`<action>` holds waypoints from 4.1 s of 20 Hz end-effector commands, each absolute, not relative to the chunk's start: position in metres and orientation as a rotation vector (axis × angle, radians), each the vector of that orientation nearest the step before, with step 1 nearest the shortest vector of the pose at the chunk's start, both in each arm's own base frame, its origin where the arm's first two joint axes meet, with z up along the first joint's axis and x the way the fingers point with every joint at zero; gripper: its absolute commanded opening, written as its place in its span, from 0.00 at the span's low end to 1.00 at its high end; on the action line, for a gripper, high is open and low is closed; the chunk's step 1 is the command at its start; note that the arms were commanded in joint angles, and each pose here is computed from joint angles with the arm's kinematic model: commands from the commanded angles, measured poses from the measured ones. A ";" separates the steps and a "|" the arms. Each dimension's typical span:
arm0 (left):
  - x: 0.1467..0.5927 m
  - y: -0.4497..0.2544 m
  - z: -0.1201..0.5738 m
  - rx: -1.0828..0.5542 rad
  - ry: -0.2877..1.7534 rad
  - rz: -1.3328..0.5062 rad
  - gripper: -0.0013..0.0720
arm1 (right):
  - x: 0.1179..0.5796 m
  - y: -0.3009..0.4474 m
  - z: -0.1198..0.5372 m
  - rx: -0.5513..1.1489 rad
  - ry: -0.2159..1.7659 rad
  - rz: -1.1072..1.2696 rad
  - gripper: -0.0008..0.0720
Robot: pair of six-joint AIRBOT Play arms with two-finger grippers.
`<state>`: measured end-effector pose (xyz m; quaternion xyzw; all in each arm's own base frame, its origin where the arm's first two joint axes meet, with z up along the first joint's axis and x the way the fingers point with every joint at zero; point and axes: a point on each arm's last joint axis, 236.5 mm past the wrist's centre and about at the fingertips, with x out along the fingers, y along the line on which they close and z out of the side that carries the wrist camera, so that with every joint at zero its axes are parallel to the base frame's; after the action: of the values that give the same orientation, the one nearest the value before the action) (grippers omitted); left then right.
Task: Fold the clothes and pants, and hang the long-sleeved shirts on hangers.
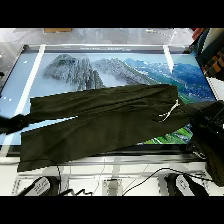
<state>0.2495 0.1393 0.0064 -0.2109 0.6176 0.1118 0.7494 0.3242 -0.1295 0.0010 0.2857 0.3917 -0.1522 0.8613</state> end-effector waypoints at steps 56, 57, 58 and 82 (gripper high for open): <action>0.316 0.150 0.120 -0.834 0.405 -0.271 0.04 | 0.250 -0.116 0.152 0.198 0.772 -0.330 0.06; 0.318 0.152 0.119 -0.848 0.410 -0.258 0.04 | 0.243 -0.111 0.148 0.217 0.814 -0.325 0.06; 0.319 0.149 0.119 -0.876 0.417 -0.259 0.04 | 0.237 -0.105 0.146 0.247 0.846 -0.321 0.06; 0.538 0.100 0.024 -1.034 0.468 0.095 0.04 | 0.454 -0.219 0.046 0.944 0.432 -0.491 0.06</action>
<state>0.5258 0.1052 0.0453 -0.4693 0.2099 0.0402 0.8568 0.4305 -0.1996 0.0498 0.4094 0.2672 -0.2067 0.8475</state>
